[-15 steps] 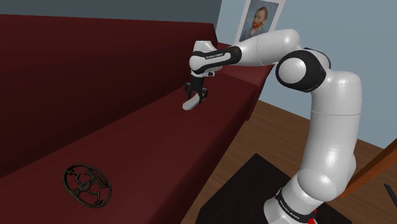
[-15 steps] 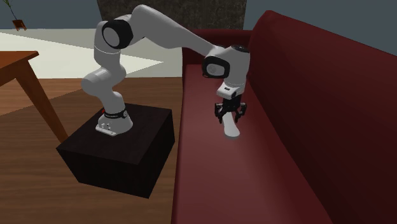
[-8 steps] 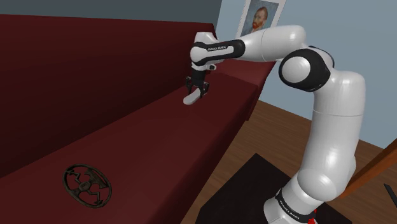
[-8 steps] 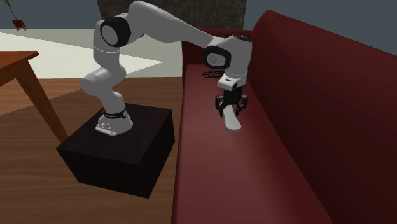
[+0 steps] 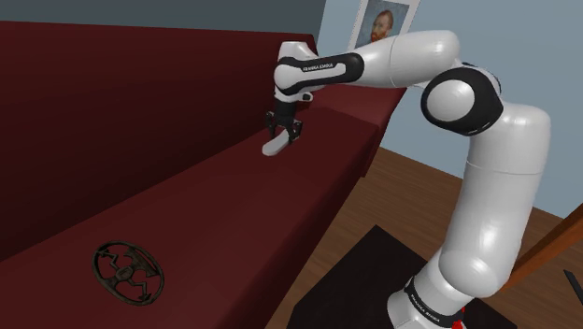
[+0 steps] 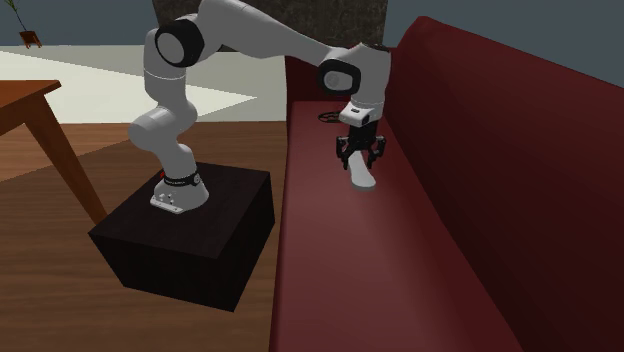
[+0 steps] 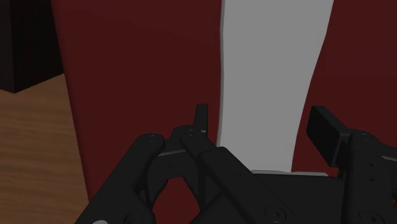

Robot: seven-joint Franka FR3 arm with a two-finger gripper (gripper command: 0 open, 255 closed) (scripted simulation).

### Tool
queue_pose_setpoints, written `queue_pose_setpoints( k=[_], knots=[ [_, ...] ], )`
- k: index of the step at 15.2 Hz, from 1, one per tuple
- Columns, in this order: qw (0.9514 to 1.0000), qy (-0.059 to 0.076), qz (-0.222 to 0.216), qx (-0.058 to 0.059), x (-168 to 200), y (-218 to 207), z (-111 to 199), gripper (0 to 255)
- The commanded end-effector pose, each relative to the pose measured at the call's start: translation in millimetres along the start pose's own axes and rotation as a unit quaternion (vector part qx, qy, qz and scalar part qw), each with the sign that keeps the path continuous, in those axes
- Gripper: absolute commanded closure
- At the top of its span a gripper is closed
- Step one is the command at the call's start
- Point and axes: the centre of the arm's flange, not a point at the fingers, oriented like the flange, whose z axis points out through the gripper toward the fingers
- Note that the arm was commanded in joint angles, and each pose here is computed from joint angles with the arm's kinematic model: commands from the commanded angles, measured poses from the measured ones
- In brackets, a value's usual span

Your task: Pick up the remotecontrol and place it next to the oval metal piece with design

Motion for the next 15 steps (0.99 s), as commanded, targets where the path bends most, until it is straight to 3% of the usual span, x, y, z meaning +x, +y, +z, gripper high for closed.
queue_pose_setpoints(
  k=[1, 15],
  knots=[
    [1.0, 0.0, 0.0, 0.0, -29, -1, 0, 255],
    [1.0, 0.0, 0.0, 0.0, -213, -9, -1, 255]
  ],
)
